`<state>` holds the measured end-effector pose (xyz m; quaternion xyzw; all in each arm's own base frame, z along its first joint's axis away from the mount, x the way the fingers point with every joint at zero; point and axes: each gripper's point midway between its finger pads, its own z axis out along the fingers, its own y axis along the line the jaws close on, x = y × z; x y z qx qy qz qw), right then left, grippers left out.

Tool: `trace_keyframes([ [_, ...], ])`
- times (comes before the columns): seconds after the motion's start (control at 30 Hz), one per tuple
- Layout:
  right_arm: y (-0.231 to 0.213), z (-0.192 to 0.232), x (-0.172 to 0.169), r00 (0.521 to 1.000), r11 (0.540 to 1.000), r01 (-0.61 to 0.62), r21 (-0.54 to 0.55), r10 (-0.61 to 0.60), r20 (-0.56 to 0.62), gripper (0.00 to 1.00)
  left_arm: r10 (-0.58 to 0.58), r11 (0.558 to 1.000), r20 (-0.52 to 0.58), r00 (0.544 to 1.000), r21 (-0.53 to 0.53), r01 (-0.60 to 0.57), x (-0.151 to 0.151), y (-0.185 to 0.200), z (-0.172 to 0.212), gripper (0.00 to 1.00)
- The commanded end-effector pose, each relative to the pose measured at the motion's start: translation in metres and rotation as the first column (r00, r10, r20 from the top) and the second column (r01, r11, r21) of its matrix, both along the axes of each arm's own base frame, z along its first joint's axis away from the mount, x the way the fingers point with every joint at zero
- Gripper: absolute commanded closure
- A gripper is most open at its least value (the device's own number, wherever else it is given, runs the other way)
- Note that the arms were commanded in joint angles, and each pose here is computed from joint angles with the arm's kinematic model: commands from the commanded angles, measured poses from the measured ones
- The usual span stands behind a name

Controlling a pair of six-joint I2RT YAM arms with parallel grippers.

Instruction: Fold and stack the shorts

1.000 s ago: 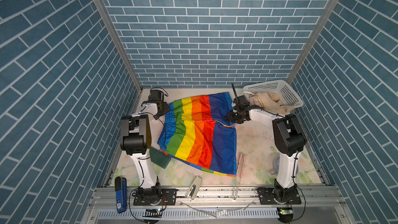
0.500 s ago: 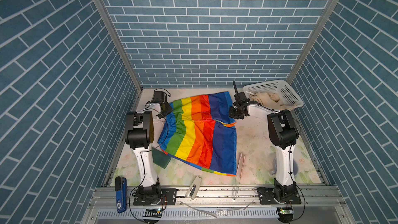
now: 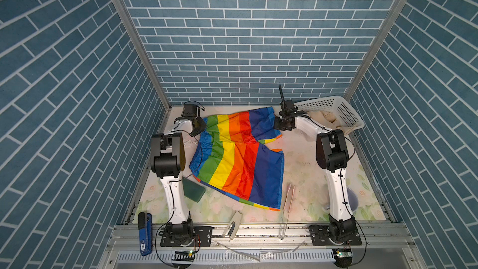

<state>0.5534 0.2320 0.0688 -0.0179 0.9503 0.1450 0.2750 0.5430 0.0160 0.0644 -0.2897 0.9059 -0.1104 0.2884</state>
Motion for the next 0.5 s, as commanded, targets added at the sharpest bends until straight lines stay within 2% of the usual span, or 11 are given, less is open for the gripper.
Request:
trace_keyframes([
  [0.0,-0.006,0.019,0.019,0.997,0.997,-0.031,-0.077,0.037,0.073,1.00,0.020,0.999,-0.031,0.999,0.049,-0.019,0.002,0.015,-0.006,1.00],
  [0.2,-0.006,0.015,0.024,0.997,0.996,-0.024,-0.084,0.030,0.073,0.98,0.022,0.998,-0.048,0.999,0.053,-0.019,0.005,0.018,-0.012,1.00],
  [0.27,-0.006,0.011,0.018,0.998,0.996,-0.022,-0.083,0.027,0.057,0.86,0.024,0.999,-0.049,0.999,0.049,-0.022,0.003,0.017,-0.013,1.00],
  [0.33,-0.009,0.009,0.012,0.999,0.996,-0.017,-0.088,0.021,0.043,0.70,0.023,0.999,-0.048,0.999,0.049,-0.021,0.001,0.017,-0.012,0.83],
  [0.37,-0.011,0.010,0.008,0.999,0.996,-0.013,-0.091,0.017,0.039,0.63,0.024,0.999,-0.047,0.999,0.049,-0.022,0.000,0.017,-0.010,0.72],
  [0.47,-0.016,0.018,-0.005,0.999,0.995,-0.009,-0.100,0.013,0.041,0.54,0.027,0.998,-0.037,0.999,0.054,-0.025,-0.005,0.018,0.001,0.57],
])
